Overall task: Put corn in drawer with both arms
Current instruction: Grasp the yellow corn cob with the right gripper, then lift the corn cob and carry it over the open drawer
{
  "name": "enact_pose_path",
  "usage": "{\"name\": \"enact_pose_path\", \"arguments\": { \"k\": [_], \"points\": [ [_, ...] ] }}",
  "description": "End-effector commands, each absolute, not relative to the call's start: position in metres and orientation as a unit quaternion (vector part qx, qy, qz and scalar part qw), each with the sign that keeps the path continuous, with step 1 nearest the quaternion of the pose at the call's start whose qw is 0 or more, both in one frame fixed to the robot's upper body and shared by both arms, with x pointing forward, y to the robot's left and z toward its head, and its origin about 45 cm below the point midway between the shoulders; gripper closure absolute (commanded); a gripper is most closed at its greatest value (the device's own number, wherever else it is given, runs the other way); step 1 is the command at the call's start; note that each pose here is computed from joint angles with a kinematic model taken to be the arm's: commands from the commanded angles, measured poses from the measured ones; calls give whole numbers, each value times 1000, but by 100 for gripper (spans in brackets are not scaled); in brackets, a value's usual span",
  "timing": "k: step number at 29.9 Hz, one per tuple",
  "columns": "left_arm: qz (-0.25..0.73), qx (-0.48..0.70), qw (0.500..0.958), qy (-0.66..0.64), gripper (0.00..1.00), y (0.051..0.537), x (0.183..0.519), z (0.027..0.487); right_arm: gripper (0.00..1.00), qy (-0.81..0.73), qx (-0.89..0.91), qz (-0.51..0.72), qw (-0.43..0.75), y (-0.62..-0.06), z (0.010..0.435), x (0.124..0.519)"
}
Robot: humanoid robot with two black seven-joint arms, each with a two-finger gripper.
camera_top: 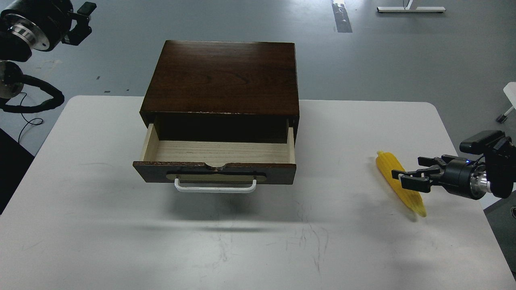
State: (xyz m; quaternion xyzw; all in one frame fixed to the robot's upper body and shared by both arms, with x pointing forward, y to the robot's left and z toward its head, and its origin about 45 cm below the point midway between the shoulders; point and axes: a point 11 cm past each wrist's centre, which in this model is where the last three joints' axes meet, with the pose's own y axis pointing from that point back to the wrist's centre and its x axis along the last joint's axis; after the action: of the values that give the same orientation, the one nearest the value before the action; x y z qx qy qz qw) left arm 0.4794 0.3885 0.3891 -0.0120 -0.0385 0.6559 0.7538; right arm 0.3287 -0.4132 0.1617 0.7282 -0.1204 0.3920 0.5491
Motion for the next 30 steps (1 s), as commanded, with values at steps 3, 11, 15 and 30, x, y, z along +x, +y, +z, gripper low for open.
{"name": "enact_pose_path", "arguments": {
  "k": [3, 11, 15, 30],
  "points": [
    [657, -10, 753, -37, 1, 390, 479, 386, 5, -122, 721, 388, 560, -422, 157, 326],
    [658, -9, 752, -40, 1, 391, 479, 386, 9, -97, 724, 391, 560, -408, 131, 322],
    [659, -10, 751, -43, 1, 393, 478, 388, 19, -92, 720, 395, 563, -405, 120, 324],
    [671, -6, 740, -33, 1, 411, 479, 378, 90, -104, 704, 461, 530, -382, 131, 347]
  ]
}}
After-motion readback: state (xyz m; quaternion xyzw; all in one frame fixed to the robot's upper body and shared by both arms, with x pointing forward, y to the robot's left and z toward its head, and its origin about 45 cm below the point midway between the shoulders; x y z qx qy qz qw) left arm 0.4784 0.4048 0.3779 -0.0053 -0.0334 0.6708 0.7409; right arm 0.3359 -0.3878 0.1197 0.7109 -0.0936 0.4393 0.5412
